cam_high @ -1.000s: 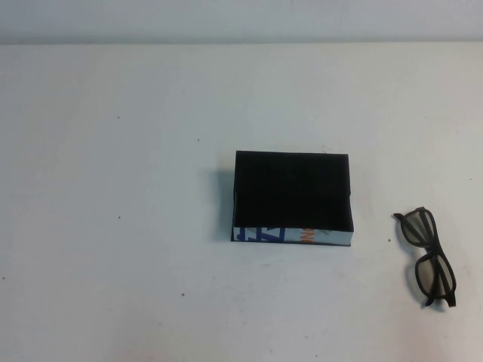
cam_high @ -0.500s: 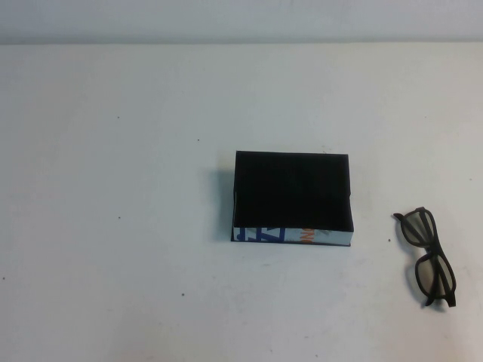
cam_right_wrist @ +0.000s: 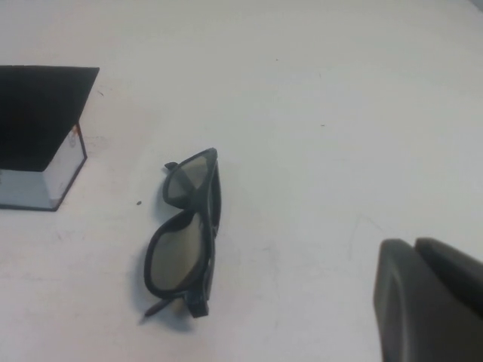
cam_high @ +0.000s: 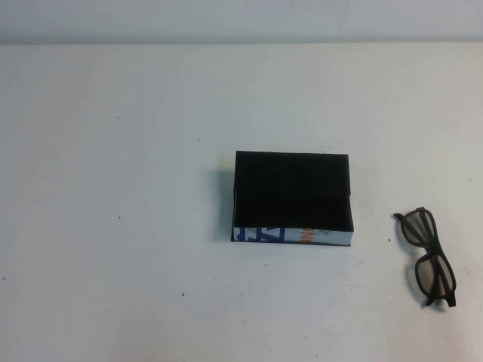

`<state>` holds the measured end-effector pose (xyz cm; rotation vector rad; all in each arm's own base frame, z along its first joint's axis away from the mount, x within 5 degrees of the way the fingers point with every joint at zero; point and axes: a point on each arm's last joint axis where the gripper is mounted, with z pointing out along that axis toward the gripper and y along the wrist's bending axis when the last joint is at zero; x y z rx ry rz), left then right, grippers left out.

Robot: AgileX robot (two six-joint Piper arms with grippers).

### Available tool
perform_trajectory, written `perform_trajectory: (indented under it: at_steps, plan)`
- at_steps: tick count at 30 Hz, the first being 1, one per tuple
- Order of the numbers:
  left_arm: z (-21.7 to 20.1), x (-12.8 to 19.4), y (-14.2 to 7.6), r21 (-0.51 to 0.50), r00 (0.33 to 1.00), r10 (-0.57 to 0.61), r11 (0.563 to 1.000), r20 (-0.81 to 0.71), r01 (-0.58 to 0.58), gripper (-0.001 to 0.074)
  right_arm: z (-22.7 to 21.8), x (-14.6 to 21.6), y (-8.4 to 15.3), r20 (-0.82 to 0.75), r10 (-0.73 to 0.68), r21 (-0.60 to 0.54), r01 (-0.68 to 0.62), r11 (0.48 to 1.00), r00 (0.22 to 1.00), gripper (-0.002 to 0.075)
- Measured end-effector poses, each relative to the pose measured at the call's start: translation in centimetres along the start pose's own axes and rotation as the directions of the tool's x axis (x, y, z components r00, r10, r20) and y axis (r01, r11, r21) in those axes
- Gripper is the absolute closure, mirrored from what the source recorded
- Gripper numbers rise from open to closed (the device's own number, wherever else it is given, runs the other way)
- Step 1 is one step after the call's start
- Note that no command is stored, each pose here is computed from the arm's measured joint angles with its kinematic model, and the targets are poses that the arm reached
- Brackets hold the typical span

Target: Take glasses out of glasses case

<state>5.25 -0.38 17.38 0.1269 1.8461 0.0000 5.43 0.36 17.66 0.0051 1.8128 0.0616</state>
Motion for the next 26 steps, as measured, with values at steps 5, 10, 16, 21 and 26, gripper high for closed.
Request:
perform_trajectory:
  at_steps: [5, 10, 16, 21, 26]
  plan:
    - [0.0, 0.0, -0.01, 0.002, 1.0, 0.0, 1.0, 0.0, 0.0, 0.0738, 0.0, 0.0, -0.03, 0.0, -0.029, 0.003, 0.029, 1.0, 1.0, 0.0743]
    - [0.0, 0.0, -0.01, 0.002, 1.0, 0.0, 1.0, 0.0, 0.0, 0.0739, 0.0, 0.0, 0.01, 0.0, -0.015, -0.001, 0.015, 1.0, 1.0, 0.0743]
    - [0.0, 0.0, -0.01, 0.002, 1.0, 0.0, 1.0, 0.0, 0.0, 0.0739, 0.0, 0.0, 0.03, 0.0, 0.028, -0.003, -0.028, 1.0, 1.0, 0.0743]
    - [0.0, 0.0, -0.01, 0.002, 1.0, 0.0, 1.0, 0.0, 0.0, 0.0739, 0.0, 0.0, 0.05, 0.0, 0.035, -0.005, -0.035, 0.999, 0.999, 0.0743]
    - [0.0, 0.0, -0.01, 0.002, 1.0, 0.0, 1.0, 0.0, 0.0, 0.0739, 0.0, -0.01, 0.05, 0.0, 0.04, -0.006, -0.04, 0.999, 0.999, 0.0743]
